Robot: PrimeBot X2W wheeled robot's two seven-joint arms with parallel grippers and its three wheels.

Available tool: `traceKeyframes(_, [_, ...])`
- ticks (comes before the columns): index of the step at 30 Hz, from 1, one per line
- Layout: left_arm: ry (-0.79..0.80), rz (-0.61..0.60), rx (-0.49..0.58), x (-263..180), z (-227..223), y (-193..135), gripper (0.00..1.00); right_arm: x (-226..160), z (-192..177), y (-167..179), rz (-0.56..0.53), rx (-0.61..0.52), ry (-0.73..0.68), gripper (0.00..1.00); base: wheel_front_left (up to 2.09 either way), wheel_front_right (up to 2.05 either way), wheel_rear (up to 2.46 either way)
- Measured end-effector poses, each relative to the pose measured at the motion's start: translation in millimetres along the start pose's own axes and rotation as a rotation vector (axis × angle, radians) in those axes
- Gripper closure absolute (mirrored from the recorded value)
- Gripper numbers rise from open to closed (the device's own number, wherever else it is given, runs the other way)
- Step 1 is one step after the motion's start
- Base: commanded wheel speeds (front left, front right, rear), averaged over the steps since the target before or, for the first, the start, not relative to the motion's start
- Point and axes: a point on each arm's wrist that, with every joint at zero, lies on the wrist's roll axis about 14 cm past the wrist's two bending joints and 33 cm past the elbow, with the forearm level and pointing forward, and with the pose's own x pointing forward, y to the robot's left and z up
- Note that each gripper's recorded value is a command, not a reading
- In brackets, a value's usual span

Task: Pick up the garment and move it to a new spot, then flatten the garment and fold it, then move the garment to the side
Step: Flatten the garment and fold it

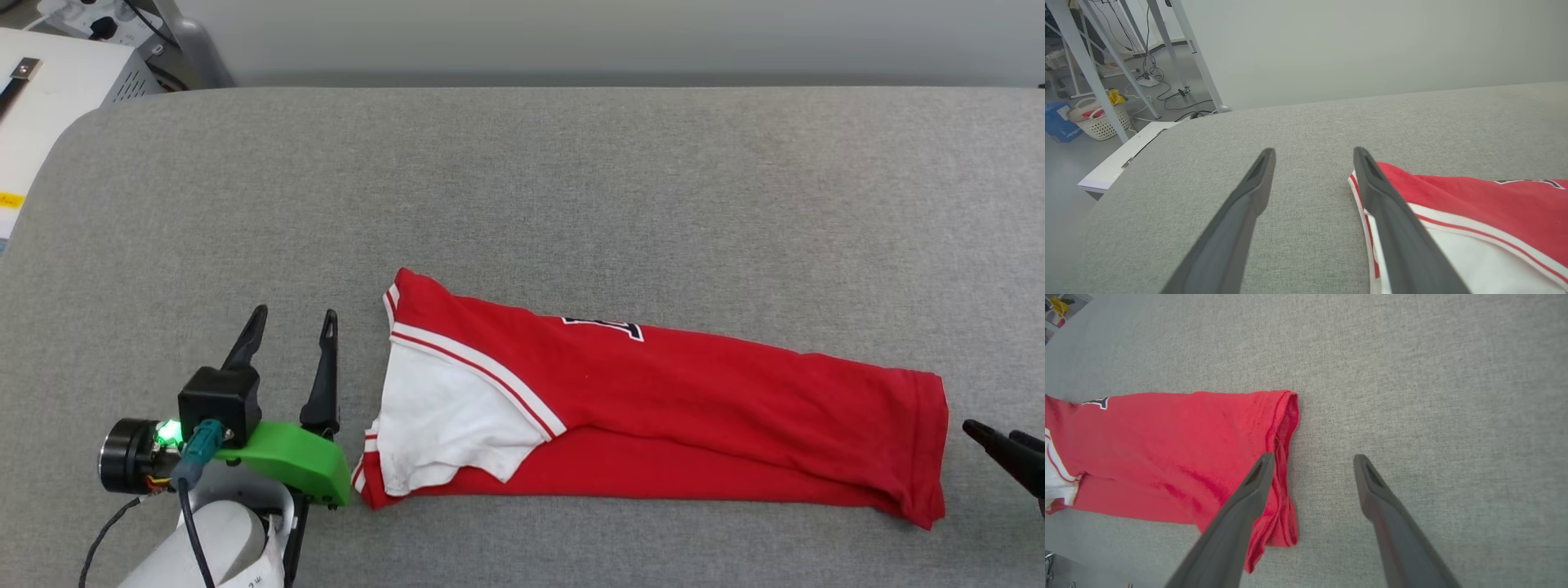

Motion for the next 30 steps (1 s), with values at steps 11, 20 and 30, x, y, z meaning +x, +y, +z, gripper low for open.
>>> traceKeyframes(11, [-0.109, 0.153, 0.028, -9.3, 13.2, 21.6, 0.0, 39.4, -40.4, 30.3, 0.072, 0.036, 0.161, 0.0, 0.0, 0.0, 0.0])
traceKeyframes(20, [-0.126, 0.188, 0.04, -18.9, 9.8, 24.2, 0.0, 56.1, -46.9, 49.3, 0.112, 0.024, 0.194, 0.0, 0.0, 0.0, 0.0])
traceKeyframes(30, [-0.146, 0.152, 0.036, -24.0, 13.2, 10.6, 0.0, 55.1, -46.6, 43.5, 0.087, 0.011, 0.168, 1.0, 0.0, 0.0, 0.0])
